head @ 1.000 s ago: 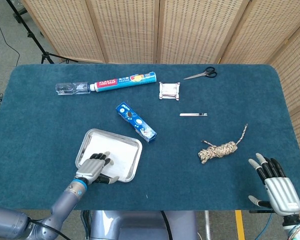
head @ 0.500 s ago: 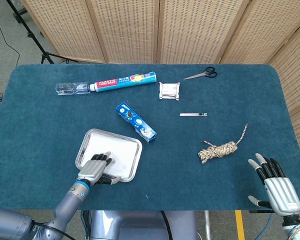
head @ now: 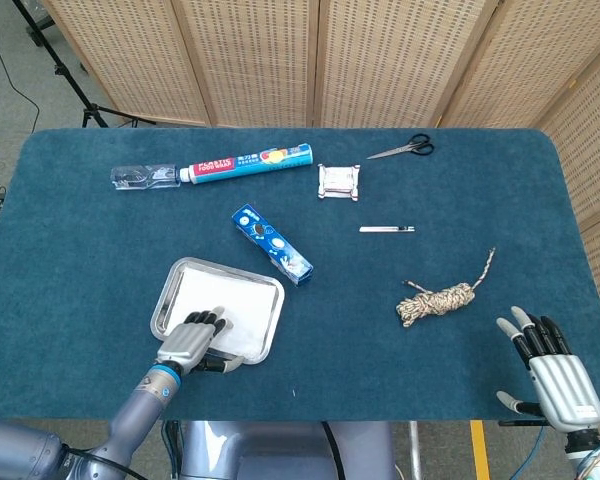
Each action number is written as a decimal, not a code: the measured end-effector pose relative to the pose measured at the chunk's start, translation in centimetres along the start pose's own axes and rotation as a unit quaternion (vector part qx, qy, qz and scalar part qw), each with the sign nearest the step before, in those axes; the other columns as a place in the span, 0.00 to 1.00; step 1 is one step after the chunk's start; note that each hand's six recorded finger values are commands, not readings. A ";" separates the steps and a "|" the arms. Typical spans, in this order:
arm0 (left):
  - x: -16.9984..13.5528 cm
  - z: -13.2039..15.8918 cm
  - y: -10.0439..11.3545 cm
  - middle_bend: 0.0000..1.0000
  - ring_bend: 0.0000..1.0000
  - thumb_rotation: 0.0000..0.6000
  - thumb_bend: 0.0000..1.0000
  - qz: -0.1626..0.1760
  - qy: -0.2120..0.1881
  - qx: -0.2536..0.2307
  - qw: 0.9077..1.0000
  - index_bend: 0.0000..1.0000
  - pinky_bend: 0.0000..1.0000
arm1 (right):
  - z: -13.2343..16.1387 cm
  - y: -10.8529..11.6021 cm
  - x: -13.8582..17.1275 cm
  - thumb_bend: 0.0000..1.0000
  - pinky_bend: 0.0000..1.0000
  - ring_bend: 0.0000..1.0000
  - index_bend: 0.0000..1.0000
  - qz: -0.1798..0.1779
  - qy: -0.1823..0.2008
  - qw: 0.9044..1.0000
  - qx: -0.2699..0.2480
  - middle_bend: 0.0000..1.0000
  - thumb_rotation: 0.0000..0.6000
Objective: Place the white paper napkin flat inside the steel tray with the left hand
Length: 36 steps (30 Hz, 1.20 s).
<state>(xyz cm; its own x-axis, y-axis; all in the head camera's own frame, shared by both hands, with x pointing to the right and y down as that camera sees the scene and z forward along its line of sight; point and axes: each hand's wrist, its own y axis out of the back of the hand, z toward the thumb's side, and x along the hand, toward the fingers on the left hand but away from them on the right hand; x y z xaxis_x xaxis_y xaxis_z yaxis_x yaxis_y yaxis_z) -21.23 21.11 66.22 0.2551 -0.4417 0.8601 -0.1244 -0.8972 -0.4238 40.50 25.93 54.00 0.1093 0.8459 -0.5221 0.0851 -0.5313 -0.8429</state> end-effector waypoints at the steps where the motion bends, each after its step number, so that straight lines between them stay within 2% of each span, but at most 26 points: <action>1: -0.2 0.2 0.4 0.00 0.00 0.26 0.20 0.005 -0.005 -0.001 1.000 0.18 0.00 | 0.0 0.0 0.0 0.00 0.00 0.00 0.10 0.000 0.000 1.000 0.000 0.00 1.00; 10: -1.9 1.8 5.0 0.00 0.00 0.26 0.21 0.077 -0.041 -0.019 0.996 0.18 0.00 | 0.1 0.1 0.0 0.00 0.00 0.00 0.10 -0.003 0.001 1.000 0.000 0.00 1.00; 16: -2.7 2.1 6.9 0.00 0.00 0.26 0.21 0.108 -0.058 -0.046 0.991 0.18 0.00 | 0.0 0.1 0.1 0.00 0.00 0.00 0.10 -0.003 0.002 1.000 0.000 0.00 1.00; 24: -4.2 1.8 8.3 0.00 0.00 0.26 0.17 0.154 -0.082 -0.047 0.984 0.17 0.00 | 0.0 0.2 0.1 0.00 0.00 0.00 0.10 -0.004 0.001 1.000 -0.002 0.00 1.00; 30: -6.1 -0.1 8.5 0.00 0.00 0.26 0.14 0.207 -0.092 -0.033 0.973 0.17 0.00 | 0.1 -0.1 0.0 0.00 0.00 0.00 0.10 -0.001 0.003 1.000 0.001 0.00 1.00; 33: -7.7 -2.5 8.3 0.00 0.00 0.27 0.13 0.251 -0.084 -0.011 0.964 0.17 0.00 | 0.3 -0.1 0.0 0.00 0.00 0.00 0.10 -0.003 0.005 1.000 0.001 0.00 1.00; 36: -9.3 -5.1 7.8 0.00 0.00 0.29 0.14 0.301 -0.073 0.019 0.951 0.17 0.00 | 0.4 0.0 0.0 0.00 0.00 0.00 0.10 -0.010 0.008 1.000 0.001 0.00 1.00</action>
<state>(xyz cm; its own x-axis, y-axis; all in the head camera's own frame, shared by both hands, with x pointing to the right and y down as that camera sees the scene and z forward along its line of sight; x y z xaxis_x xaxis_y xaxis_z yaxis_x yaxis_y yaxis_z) -29.43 18.18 56.35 0.2796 -0.8678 0.4109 -0.2557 -0.4798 -0.8393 40.09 25.90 53.97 0.1232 0.8553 -0.5032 0.0864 -0.5144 -0.8532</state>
